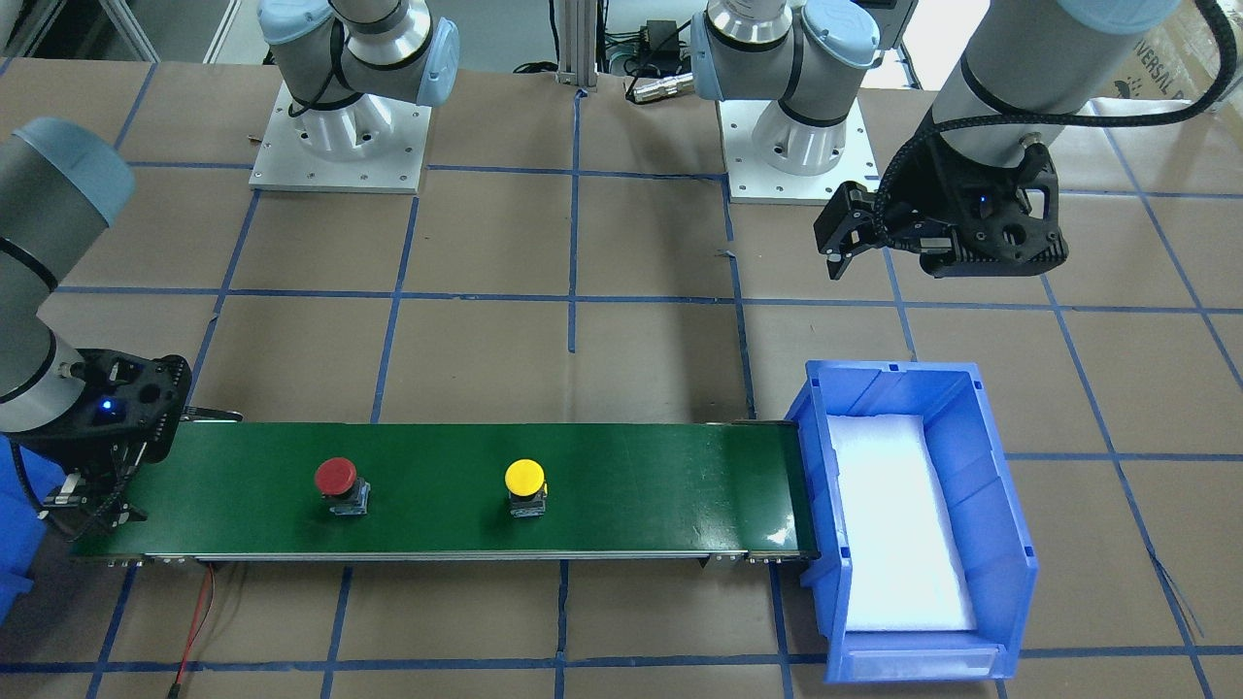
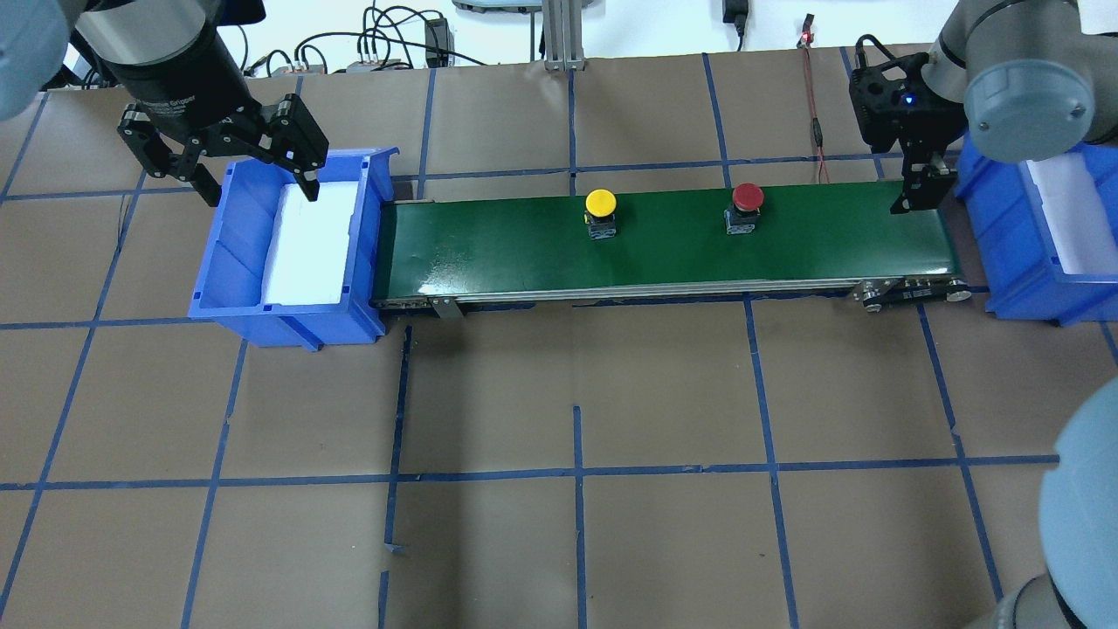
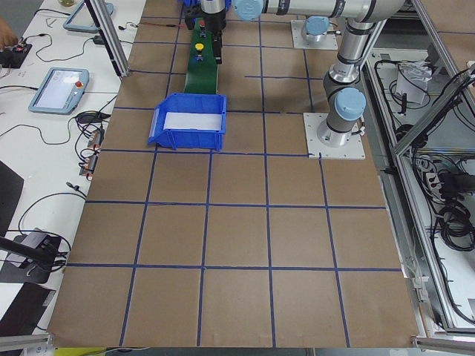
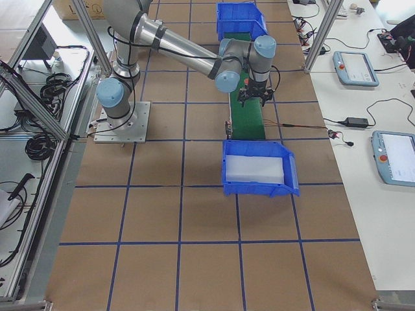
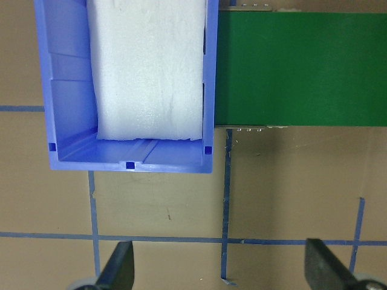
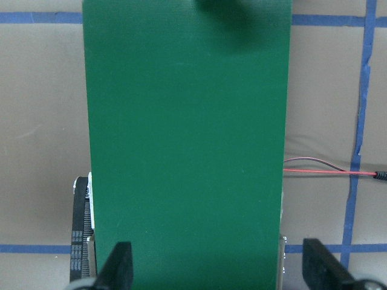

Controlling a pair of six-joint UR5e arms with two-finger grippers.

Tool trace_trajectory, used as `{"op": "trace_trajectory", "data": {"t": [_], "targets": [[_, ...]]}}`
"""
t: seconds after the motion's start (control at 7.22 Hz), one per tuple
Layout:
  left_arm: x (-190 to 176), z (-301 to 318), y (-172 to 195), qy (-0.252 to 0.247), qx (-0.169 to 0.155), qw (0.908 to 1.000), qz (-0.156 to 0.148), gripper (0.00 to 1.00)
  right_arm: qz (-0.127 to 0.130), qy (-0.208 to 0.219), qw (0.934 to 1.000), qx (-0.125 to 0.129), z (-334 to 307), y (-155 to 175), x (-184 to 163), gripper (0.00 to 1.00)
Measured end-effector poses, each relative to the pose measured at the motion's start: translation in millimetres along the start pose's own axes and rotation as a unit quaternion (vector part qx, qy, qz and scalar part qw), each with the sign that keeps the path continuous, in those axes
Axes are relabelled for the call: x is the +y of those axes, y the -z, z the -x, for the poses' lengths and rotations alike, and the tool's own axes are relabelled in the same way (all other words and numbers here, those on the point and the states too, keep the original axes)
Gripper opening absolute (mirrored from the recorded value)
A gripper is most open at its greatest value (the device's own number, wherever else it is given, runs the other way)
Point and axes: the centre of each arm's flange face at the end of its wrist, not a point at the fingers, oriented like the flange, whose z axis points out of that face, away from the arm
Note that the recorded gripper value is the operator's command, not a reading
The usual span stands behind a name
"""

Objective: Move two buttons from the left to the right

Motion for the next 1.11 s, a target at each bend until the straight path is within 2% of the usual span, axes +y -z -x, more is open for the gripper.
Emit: {"op": "trace_trajectory", "data": {"t": [1.11], "targets": [[0.0,0.0,0.2,0.000,0.000,1.0000,-0.001,1.00,-0.004,0.031,0.9995,0.002,-1.5,-8.7,0.5,1.00]]}}
